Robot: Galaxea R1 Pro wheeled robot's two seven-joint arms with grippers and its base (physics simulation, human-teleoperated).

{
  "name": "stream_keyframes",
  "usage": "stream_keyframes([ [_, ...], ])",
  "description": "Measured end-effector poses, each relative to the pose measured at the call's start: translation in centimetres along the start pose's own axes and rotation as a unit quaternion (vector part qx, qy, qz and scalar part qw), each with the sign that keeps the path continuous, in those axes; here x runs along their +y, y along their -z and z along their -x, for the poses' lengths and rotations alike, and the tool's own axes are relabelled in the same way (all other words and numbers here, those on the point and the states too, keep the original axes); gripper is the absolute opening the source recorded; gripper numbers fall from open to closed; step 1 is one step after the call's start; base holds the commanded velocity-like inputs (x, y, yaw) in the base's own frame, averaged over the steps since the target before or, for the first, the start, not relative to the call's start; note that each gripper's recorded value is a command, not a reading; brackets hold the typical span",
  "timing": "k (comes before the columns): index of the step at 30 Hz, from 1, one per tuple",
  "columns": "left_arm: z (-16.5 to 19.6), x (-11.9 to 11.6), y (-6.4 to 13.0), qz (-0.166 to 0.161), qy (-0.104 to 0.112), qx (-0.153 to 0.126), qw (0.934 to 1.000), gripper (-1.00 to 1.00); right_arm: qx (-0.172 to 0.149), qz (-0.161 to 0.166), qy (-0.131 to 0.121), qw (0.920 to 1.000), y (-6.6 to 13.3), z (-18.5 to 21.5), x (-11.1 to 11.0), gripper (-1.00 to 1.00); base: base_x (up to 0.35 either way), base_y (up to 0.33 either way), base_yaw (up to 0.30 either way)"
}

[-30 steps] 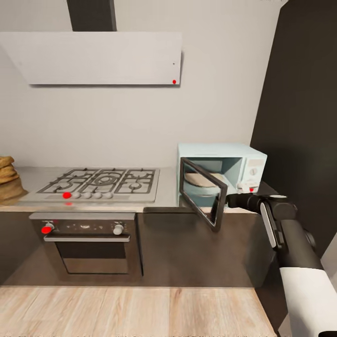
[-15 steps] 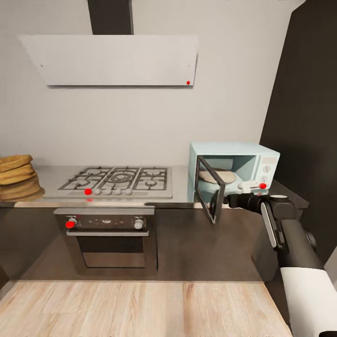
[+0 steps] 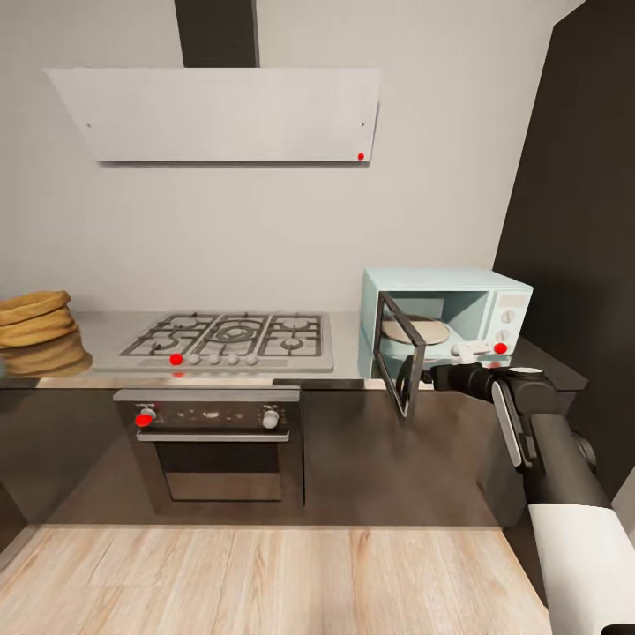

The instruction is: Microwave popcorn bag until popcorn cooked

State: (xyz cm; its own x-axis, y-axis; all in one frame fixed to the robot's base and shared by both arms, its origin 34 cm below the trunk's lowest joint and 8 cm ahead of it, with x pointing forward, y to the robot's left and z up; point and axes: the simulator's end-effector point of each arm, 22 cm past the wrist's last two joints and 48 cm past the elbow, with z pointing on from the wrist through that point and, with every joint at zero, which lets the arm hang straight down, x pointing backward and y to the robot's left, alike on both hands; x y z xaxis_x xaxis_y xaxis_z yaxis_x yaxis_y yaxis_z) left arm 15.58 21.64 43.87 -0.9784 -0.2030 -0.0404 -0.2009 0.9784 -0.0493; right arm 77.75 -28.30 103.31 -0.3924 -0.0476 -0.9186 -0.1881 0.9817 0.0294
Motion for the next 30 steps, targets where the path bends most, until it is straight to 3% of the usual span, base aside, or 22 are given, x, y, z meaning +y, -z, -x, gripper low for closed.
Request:
stream_keyframes([
  [7, 0.0, 0.0, 0.0, 0.000, 0.000, 0.000, 1.0000, 1.00, -0.003, -0.026, -0.009, 0.9996, 0.6, 0.1, -2.7, 1.00, 0.000, 0.000, 0.000],
  [9, 0.0, 0.0, 0.0, 0.000, 0.000, 0.000, 1.0000, 1.00, -0.005, -0.082, -0.017, 0.9965, 1.6, 0.1, -6.9, 1.00, 0.000, 0.000, 0.000],
  [11, 0.0, 0.0, 0.0, 0.000, -0.001, 0.000, 1.0000, 1.00, 0.001, -0.110, -0.023, 0.9936, 2.2, -0.5, -9.4, 1.00, 0.000, 0.000, 0.000],
  [15, 0.0, 0.0, 0.0, 0.000, 0.000, 0.000, 1.0000, 1.00, 0.058, -0.145, -0.035, 0.9872, 1.8, -5.0, -14.0, 1.00, 0.000, 0.000, 0.000],
  [18, 0.0, 0.0, 0.0, 0.000, 0.000, 0.000, 1.0000, 1.00, 0.120, -0.170, -0.048, 0.9769, 1.7, -10.2, -17.5, 1.00, 0.000, 0.000, 0.000],
  [19, 0.0, 0.0, 0.0, 0.000, 0.000, 0.000, 1.0000, 1.00, 0.155, -0.183, -0.055, 0.9691, 1.8, -13.6, -19.0, 1.00, 0.000, 0.000, 0.000],
  [20, 0.0, 0.0, 0.0, 0.000, 0.000, 0.000, 1.0000, 1.00, 0.206, -0.199, -0.060, 0.9564, 2.3, -19.8, -21.0, 1.00, 0.000, 0.000, 0.000],
  [22, 0.0, 0.0, 0.0, 0.000, 0.000, 0.000, 1.0000, 1.00, 0.267, -0.199, -0.069, 0.9404, 3.0, -28.8, -21.8, 1.00, 0.000, 0.000, 0.000],
  [24, 0.0, 0.0, 0.0, 0.000, 0.000, 0.000, 1.0000, 1.00, 0.317, -0.196, -0.078, 0.9249, 4.3, -37.2, -21.6, 1.00, 0.000, 0.000, 0.000],
  [25, 0.0, 0.0, 0.0, 0.000, 0.001, 0.000, 1.0000, 1.00, 0.353, -0.190, -0.088, 0.9120, 5.7, -42.7, -20.7, 1.00, 0.000, 0.000, 0.000],
  [26, 0.0, 0.0, 0.0, 0.000, 0.001, 0.000, 1.0000, 1.00, 0.370, -0.185, -0.094, 0.9054, 6.8, -45.9, -20.0, 1.00, 0.000, 0.000, 0.000],
  [28, 0.0, 0.0, 0.0, 0.000, 0.001, 0.000, 1.0000, 1.00, 0.387, -0.173, -0.099, 0.9004, 8.6, -51.2, -18.1, 1.00, 0.000, 0.000, 0.000],
  [30, 0.0, 0.0, 0.0, 0.000, 0.001, 0.000, 1.0000, 1.00, 0.399, -0.163, -0.090, 0.8977, 11.8, -56.7, -16.1, 1.00, 0.000, 0.000, 0.000],
])
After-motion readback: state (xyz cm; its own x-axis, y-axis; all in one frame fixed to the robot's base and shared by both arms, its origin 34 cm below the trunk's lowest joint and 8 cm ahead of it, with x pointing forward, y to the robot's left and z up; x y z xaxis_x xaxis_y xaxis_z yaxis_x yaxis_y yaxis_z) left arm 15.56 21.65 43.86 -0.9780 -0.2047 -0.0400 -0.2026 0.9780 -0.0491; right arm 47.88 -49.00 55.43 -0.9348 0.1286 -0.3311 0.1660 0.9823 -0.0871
